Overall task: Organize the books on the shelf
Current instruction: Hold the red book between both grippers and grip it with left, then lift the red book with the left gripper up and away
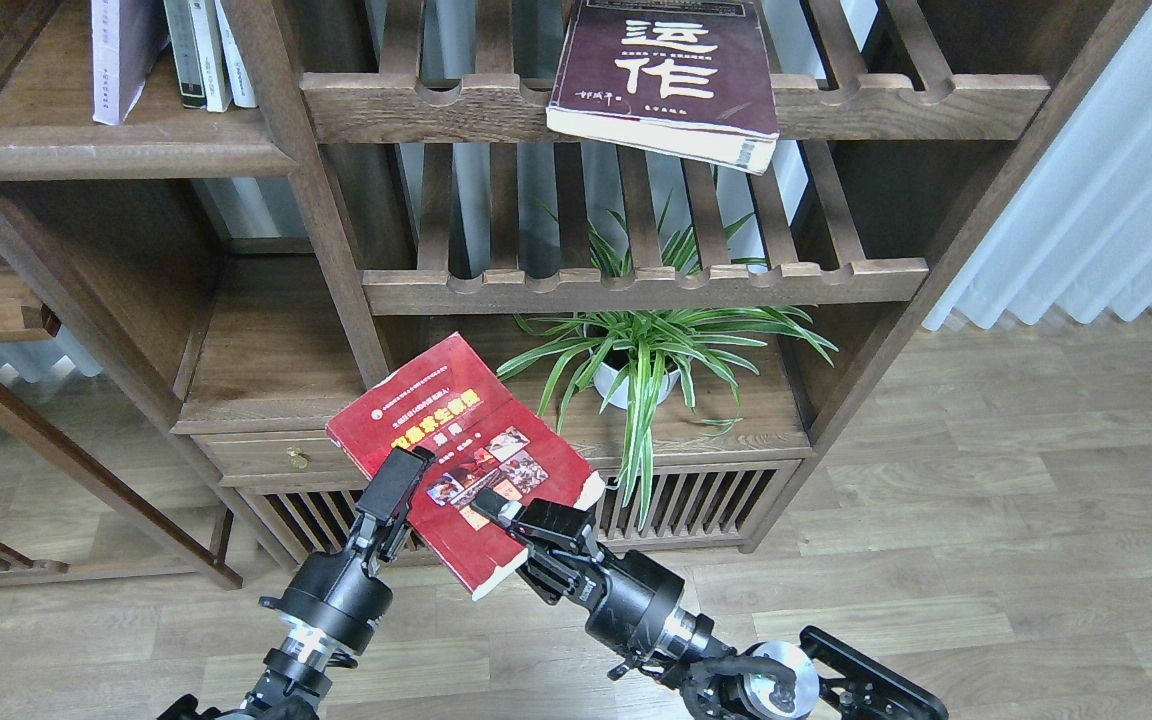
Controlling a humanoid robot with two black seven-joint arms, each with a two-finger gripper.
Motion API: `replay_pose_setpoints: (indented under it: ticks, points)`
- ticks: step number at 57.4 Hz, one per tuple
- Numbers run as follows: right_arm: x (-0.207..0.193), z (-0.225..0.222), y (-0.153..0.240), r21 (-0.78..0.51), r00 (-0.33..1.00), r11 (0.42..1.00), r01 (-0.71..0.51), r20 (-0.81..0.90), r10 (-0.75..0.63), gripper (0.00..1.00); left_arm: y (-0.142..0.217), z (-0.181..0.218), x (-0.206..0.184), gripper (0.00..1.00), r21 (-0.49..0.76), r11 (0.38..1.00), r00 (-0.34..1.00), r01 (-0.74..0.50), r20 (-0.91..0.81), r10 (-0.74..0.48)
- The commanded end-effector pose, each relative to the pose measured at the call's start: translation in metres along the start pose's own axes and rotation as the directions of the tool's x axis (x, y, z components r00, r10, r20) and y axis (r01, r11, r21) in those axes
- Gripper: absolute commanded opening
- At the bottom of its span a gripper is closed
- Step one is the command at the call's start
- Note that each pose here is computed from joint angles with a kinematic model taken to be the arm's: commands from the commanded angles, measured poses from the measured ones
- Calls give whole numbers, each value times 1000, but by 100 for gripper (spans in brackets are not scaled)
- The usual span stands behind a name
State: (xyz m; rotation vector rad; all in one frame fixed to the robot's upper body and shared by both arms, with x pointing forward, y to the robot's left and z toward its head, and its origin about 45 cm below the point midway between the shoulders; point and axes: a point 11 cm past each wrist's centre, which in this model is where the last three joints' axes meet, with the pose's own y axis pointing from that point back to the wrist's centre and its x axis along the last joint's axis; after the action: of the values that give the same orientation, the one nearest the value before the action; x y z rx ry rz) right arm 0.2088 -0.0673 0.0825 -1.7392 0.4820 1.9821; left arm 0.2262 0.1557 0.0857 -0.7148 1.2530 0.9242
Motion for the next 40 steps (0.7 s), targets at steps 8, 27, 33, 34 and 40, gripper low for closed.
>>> replay_pose_setpoints:
  ticks: [8,27,33,34,40]
  points:
    - [0,-3,0,11,1000,1000,-1,-5,1,54,1,0,1,7,-1,1000,1000,-3,1,3]
    - [-2,-31,4,126,1000,992,1,-25,2,85,5,17,2,6,-8,1000,999,-8,40,8]
    - [-2,-51,11,212,1000,977,1,-30,5,92,11,30,4,5,6,1000,995,-17,93,16]
    - [-3,-54,11,222,1000,975,2,-31,5,93,11,31,4,5,7,1000,995,-16,99,16]
    - [-9,-73,16,298,999,954,24,-39,-13,94,14,42,3,4,27,999,985,-18,171,14]
